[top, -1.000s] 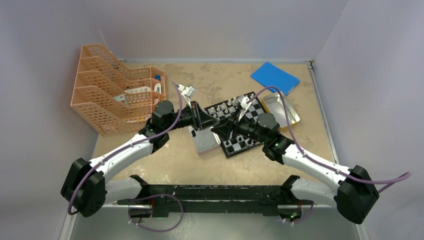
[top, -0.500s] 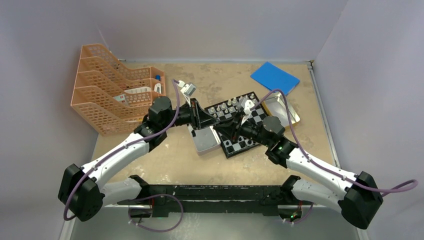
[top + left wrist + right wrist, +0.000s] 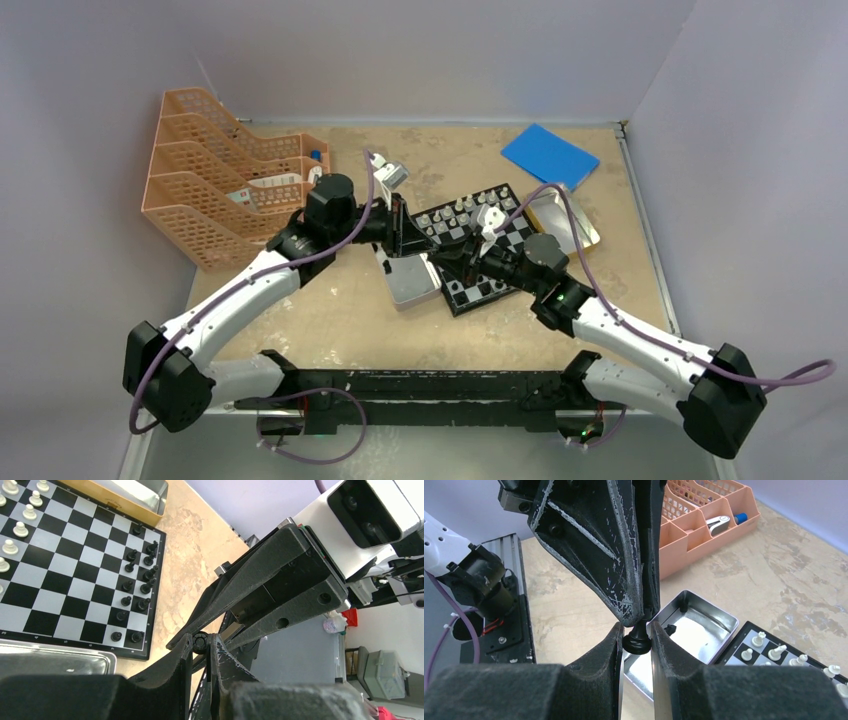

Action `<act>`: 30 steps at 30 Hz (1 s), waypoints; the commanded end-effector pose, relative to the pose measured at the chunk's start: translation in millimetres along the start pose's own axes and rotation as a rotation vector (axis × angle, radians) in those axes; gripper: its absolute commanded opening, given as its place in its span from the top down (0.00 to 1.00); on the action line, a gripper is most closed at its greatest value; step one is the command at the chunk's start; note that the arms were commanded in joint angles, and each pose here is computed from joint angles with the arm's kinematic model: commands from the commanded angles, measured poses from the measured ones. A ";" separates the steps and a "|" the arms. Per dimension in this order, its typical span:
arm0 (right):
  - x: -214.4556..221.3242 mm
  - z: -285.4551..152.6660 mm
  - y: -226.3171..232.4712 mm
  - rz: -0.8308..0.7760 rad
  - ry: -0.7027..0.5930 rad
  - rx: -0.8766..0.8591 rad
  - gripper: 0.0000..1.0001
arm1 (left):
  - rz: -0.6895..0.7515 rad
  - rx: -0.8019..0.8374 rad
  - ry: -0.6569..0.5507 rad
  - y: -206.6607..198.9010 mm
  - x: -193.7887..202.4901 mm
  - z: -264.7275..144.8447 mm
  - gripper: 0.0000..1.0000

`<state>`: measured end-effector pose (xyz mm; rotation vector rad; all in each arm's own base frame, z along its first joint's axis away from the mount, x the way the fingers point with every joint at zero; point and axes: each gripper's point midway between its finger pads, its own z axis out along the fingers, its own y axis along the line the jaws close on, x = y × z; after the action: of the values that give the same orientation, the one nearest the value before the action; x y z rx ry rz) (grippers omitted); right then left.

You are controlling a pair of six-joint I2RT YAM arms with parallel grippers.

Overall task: Set up the chess pieces on the board
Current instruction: Place the chess piece on the chessboard.

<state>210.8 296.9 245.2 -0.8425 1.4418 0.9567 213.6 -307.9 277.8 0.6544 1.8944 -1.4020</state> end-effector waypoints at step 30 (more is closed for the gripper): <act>-30.1 -63.7 -76.7 0.330 -0.071 0.628 0.02 | 0.299 -0.218 -0.106 82.3 -32.2 41.0 1.00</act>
<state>249.8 222.8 245.6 -0.2721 1.7204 0.7110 287.0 -315.8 232.8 0.6901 1.8552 -1.0623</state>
